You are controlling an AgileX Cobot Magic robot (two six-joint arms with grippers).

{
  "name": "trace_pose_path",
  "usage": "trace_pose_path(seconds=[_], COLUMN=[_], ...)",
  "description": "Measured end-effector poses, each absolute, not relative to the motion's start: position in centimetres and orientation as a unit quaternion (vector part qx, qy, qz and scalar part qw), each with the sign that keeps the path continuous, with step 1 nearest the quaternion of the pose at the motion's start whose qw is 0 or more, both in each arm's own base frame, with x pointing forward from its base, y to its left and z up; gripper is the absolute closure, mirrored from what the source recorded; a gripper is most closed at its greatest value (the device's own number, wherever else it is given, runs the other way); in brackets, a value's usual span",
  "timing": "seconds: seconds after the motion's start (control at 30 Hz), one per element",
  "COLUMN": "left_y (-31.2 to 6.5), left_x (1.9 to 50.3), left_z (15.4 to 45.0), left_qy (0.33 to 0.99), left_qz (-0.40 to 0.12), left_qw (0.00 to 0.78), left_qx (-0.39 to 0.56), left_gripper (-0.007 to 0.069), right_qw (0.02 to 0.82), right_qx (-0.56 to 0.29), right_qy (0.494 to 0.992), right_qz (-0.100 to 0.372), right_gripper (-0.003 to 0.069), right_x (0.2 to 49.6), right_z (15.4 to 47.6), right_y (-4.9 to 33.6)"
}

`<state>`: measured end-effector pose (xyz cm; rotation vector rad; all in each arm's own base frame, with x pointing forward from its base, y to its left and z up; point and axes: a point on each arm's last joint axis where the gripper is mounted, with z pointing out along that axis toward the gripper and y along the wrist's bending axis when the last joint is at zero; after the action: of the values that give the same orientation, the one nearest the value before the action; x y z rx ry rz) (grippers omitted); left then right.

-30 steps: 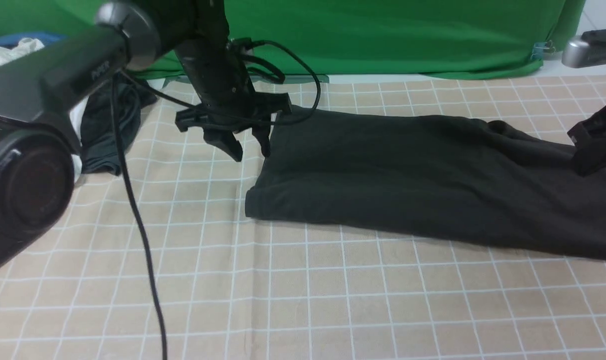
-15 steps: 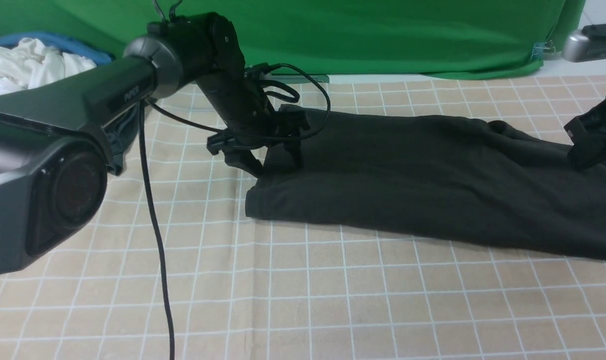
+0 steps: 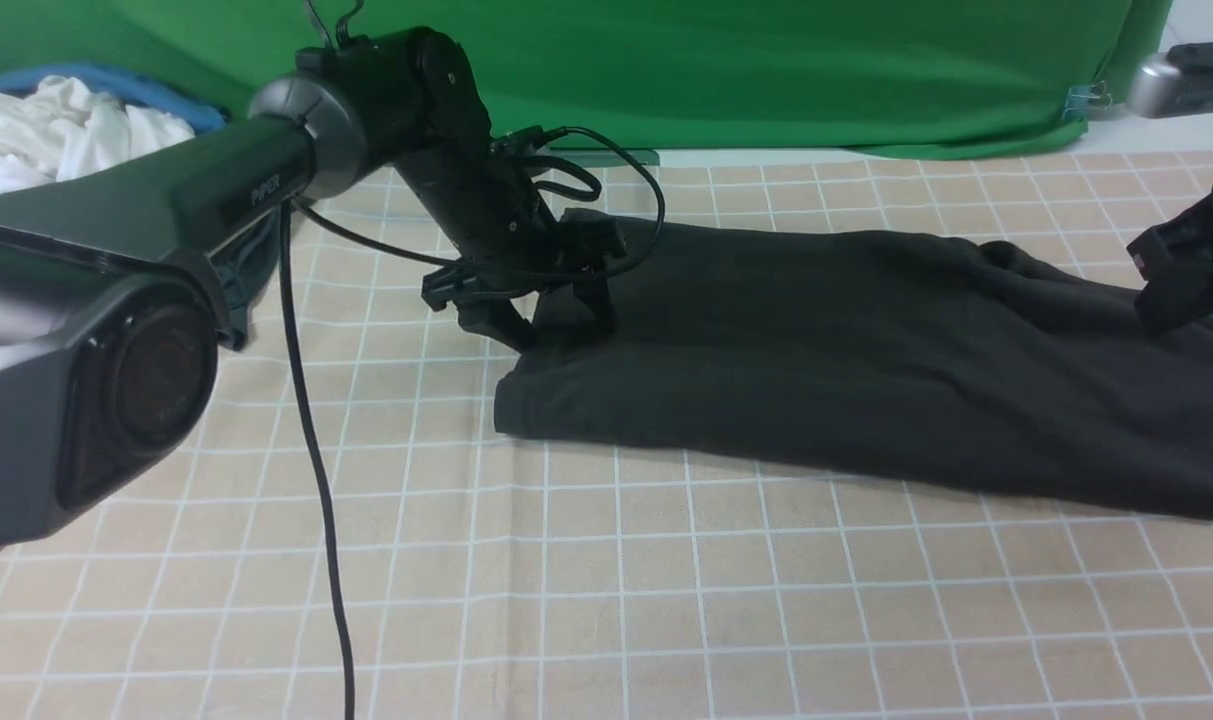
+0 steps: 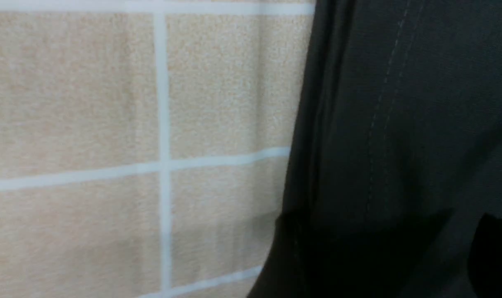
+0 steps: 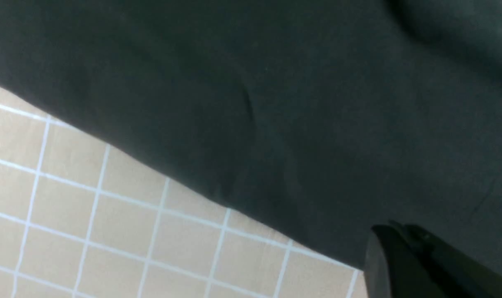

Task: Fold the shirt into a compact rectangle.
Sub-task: 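Pull the folded dark garment lengthwise by its ends to straighten it flat on the table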

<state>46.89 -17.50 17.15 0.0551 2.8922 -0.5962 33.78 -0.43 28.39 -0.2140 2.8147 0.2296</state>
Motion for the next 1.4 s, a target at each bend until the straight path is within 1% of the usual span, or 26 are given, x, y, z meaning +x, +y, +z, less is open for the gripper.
trace_pose_path(seconds=[0.07,0.13,0.17,0.27,0.3,0.33,0.4,0.47,0.63,0.77,0.83,0.93,0.97,1.03,1.1,1.2,1.23,1.3,1.4], left_y=[-18.1,-18.7,-19.1,-19.7,-19.8,-19.8,-19.9,-19.9,-19.4,-18.3,-17.9,-17.6,-17.6,-17.6,-17.6,-17.6,-17.7,-17.7,-17.7], left_x=[47.1,47.2,47.2,47.1,47.1,47.1,47.1,47.1,47.1,46.8,46.9,46.9,47.0,47.0,47.1,47.2,47.3,47.4,47.5], left_z=[17.0,16.9,16.7,16.3,16.1,16.0,16.0,16.1,17.8,20.9,21.6,21.6,21.4,21.0,20.7,20.4,20.4,20.4,20.4], left_qy=[0.97,0.967,0.966,0.966,0.966,0.966,0.966,0.966,0.968,0.97,0.97,0.971,0.971,0.971,0.971,0.971,0.971,0.97,0.969], left_qz=[-0.222,-0.23,-0.231,-0.231,-0.231,-0.231,-0.231,-0.23,-0.225,-0.214,-0.211,-0.205,-0.203,-0.202,-0.201,-0.2,-0.2,-0.201,-0.201], left_qw=[0.102,0.113,0.116,0.118,0.117,0.118,0.118,0.118,0.1,0.097,0.102,0.103,0.102,0.099,0.098,0.1,0.104,0.111,0.112], left_qx=[0.008,0.006,0.008,0.013,0.012,0.013,0.013,0.015,0.038,0.067,0.069,0.072,0.074,0.077,0.08,0.084,0.084,0.084,0.084], left_gripper=[0.0154,0.0225,0.0275,0.0386,0.0451,0.0495,0.0566,0.0587,0.0591,0.0591,0.0591,0.0591,0.0591,0.0591,0.0591,0.0591,0.0591,0.0591,0.0591], right_qw=[0.156,0.158,0.159,0.159,0.159,0.159,0.158,0.151,0.127,0.132,0.138,0.146,0.144,0.136,0.127,0.119,0.115,0.105,0.092], right_qx=[-0.069,-0.065,-0.064,-0.063,-0.063,-0.064,-0.066,-0.069,-0.042,0.051,0.108,0.157,0.17,0.184,0.189,0.188,0.189,0.201,0.212], right_qy=[0.982,0.982,0.982,0.982,0.982,0.982,0.982,0.984,0.989,0.988,0.982,0.975,0.973,0.971,0.971,0.974,0.974,0.973,0.973], right_qz=[0.081,0.081,0.081,0.081,0.081,0.08,0.074,0.066,0.064,0.066,0.068,0.064,0.065,0.068,0.066,0.051,0.044,0.028,0.006], right_gripper=[0.0634,0.0634,0.0634,0.0634,0.0634,0.0634,0.0634,0.0635,0.0635,0.0635,0.0635,0.0626,0.061,0.0545,0.0452,0.0271,0.0227,0.0173,0.0141], right_x=[33.8,33.9,33.9,33.9,33.9,33.9,33.9,33.7,33.0,31.9,31.2,30.6,30.5,30.4,30.6,31.1,31.2,31.2,31.2], right_z=[28.4,28.4,28.4,28.4,28.4,28.4,28.4,28.3,28.2,28.2,28.2,28.1,27.9,27.2,26.5,25.2,24.9,24.3,23.7], right_y=[-0.4,-0.4,-0.4,-0.4,-0.4,-0.5,-0.6,-0.9,-3.8,-9.2,-11.5,-13.7,-14.3,-15.1,-15.5,-16.2,-16.4,-16.8,-17.4])
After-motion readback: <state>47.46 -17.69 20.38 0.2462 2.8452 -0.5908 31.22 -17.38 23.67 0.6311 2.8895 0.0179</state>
